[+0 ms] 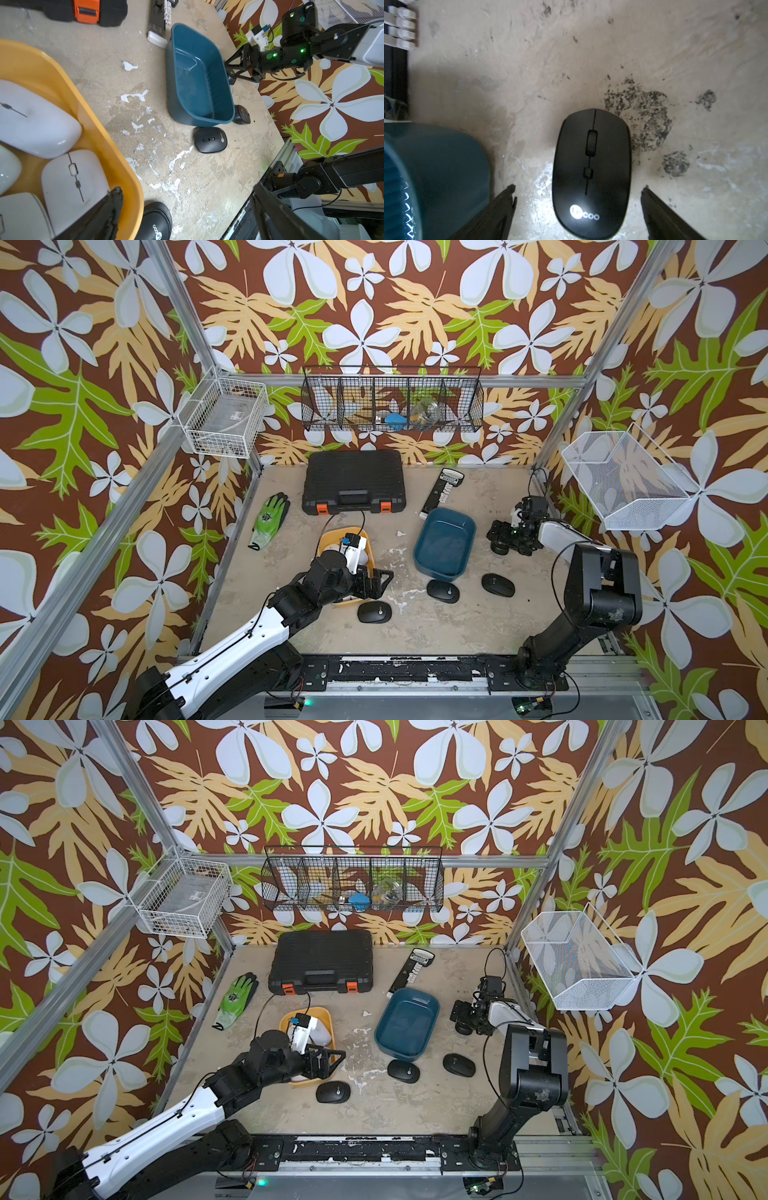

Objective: Place the mice by color into the storage box
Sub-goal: Pick up the mouse from the center of the board.

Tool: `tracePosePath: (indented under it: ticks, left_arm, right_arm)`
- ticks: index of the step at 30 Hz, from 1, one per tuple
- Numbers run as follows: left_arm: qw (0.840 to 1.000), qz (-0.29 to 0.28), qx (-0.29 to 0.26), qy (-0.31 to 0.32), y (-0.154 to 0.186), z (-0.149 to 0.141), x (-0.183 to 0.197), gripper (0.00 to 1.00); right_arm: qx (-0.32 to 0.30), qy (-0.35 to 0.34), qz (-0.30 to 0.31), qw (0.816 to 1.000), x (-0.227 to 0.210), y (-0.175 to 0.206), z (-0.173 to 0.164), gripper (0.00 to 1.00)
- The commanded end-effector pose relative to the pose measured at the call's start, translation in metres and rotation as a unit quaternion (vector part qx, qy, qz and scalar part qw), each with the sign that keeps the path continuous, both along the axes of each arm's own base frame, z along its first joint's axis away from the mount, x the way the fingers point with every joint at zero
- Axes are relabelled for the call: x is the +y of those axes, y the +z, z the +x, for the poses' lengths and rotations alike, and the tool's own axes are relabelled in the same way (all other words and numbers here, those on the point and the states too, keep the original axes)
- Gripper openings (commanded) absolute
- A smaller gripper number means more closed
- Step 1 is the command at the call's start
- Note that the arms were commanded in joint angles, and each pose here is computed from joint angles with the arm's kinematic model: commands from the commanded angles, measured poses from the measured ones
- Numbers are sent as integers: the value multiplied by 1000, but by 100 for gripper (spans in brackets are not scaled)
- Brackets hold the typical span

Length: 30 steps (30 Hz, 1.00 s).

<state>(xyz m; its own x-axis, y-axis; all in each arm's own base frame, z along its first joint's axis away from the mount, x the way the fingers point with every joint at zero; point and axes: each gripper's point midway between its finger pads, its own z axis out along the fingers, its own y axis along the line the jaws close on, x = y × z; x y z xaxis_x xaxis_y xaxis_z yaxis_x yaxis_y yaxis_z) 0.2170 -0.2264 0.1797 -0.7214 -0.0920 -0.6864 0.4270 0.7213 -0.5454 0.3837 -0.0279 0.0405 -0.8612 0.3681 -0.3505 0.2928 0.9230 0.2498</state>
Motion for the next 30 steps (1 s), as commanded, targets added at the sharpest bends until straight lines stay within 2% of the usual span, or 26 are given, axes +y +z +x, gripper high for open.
tracePosePath:
  ticks: [1, 5, 14, 19, 20, 25, 30]
  left_arm:
    - [999, 17, -30, 2, 10, 8, 0, 100]
    - [999, 21, -40, 2, 18, 15, -3, 100]
    - [999, 26, -45, 0, 21, 19, -6, 100]
    - [999, 31, -43, 1, 18, 18, -4, 100]
    - [999, 33, -43, 2, 18, 18, -3, 100]
    - [998, 39, -45, 7, 16, 17, 1, 100]
    - [998, 41, -47, 13, 17, 17, 4, 100]
  right_arm:
    - [17, -7, -26, 999, -7, -5, 0, 94]
    - [22, -6, -30, 999, -7, -11, 3, 92]
    - [50, -13, -63, 997, -14, -28, 3, 76]
    - [61, -14, -68, 996, -13, -33, -2, 58]
    - [60, -14, -67, 996, -12, -32, -4, 57]
    - [34, -22, -62, 997, -8, -14, -5, 47]
    - [-28, -29, -34, 999, 3, 32, -3, 46]
